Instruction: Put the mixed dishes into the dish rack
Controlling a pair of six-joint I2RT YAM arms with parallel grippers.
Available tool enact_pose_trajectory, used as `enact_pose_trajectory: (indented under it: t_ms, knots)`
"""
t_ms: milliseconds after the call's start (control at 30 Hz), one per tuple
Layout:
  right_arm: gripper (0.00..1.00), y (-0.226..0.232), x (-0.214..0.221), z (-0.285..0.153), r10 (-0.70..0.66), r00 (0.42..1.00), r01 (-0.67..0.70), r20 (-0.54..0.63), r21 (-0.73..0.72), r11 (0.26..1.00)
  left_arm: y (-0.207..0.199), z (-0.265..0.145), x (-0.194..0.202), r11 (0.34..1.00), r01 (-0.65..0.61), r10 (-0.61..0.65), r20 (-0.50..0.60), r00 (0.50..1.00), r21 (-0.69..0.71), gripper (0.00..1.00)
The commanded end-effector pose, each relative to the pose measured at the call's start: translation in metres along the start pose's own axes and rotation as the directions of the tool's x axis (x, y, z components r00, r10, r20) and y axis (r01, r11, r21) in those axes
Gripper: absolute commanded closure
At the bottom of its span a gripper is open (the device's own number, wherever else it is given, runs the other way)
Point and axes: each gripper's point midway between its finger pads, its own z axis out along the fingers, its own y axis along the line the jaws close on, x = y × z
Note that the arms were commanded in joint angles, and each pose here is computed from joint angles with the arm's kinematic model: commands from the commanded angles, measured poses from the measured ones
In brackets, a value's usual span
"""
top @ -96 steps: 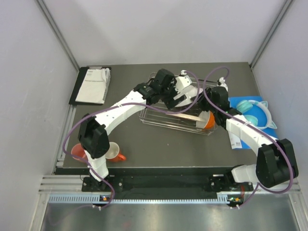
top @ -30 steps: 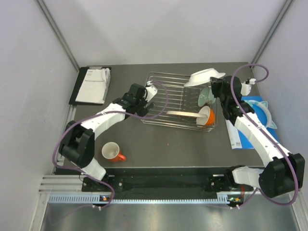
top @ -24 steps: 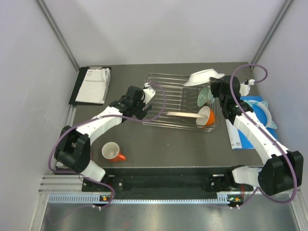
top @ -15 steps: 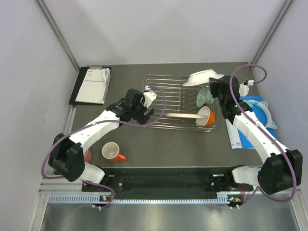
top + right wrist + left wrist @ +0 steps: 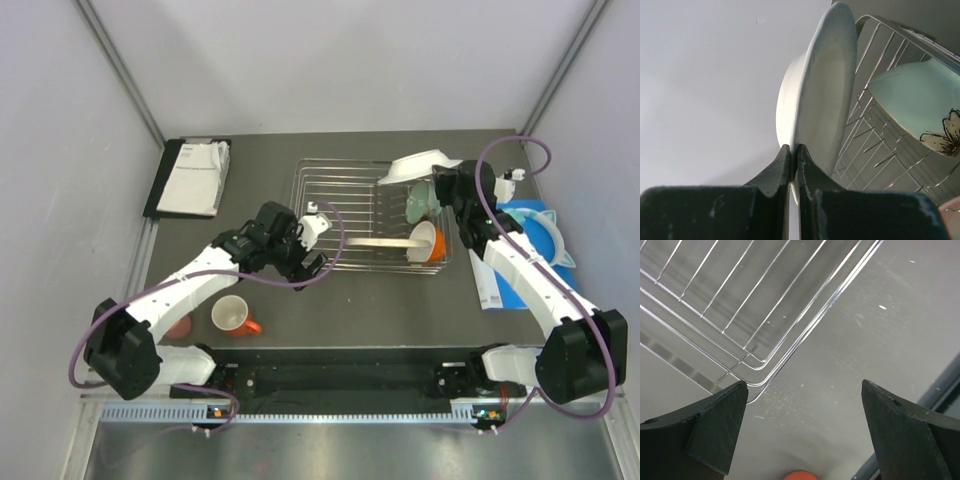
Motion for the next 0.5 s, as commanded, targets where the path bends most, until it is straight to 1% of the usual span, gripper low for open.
enact_pose_trajectory:
  t_ms: [0,67,100,167,200,233,333,400,433,467]
  knots:
    - [1.0,0.089,-0.007,-0.015,0.162,0.987,-0.158,-0.008,-0.266,0.951,-0.026,-0.009,0.017,0.994,0.024,-0.02,-0.035,0.999,0.11,0.01]
    - [1.0,0.088,0.0,-0.01,0.161,0.987,-0.16,-0.017,-0.256,0.953,-0.023,-0.017,0.008,0.996,0.016,-0.015,-0.009,1.0,0.09,0.01]
    - [1.0,0.091,0.006,-0.012,0.158,0.987,-0.16,-0.028,-0.259,0.952,-0.02,-0.026,-0.009,0.997,0.007,-0.01,0.03,0.999,0.077,0.01]
    - [1.0,0.09,0.011,-0.011,0.16,0.987,-0.162,-0.029,-0.256,0.953,-0.013,-0.04,-0.023,0.999,-0.003,0.001,0.047,0.999,0.041,0.01]
    - [1.0,0.09,0.016,-0.012,0.157,0.987,-0.161,-0.037,-0.253,0.954,-0.005,-0.052,-0.045,1.0,-0.012,0.012,0.096,0.995,-0.001,0.01]
    - [1.0,0.089,0.019,-0.01,0.158,0.987,-0.163,-0.041,-0.249,0.955,0.0,-0.058,-0.052,1.0,-0.017,0.02,0.104,0.994,-0.025,0.01]
    - [1.0,0.088,0.025,-0.008,0.166,0.985,-0.172,-0.047,-0.248,0.953,0.025,-0.079,-0.077,0.985,-0.075,0.098,0.148,0.984,-0.155,0.01]
    - [1.0,0.09,0.029,-0.009,0.167,0.985,-0.174,-0.053,-0.252,0.952,0.051,-0.086,-0.088,0.958,-0.082,0.132,0.168,0.977,-0.276,0.01]
    - [1.0,0.089,0.032,-0.006,0.169,0.984,-0.178,-0.056,-0.249,0.952,0.074,-0.091,-0.087,0.93,-0.075,0.139,0.154,0.978,-0.361,0.01]
    - [1.0,0.089,0.033,-0.005,0.171,0.984,-0.18,-0.058,-0.249,0.952,0.088,-0.089,-0.088,0.915,-0.069,0.141,0.155,0.978,-0.397,0.01]
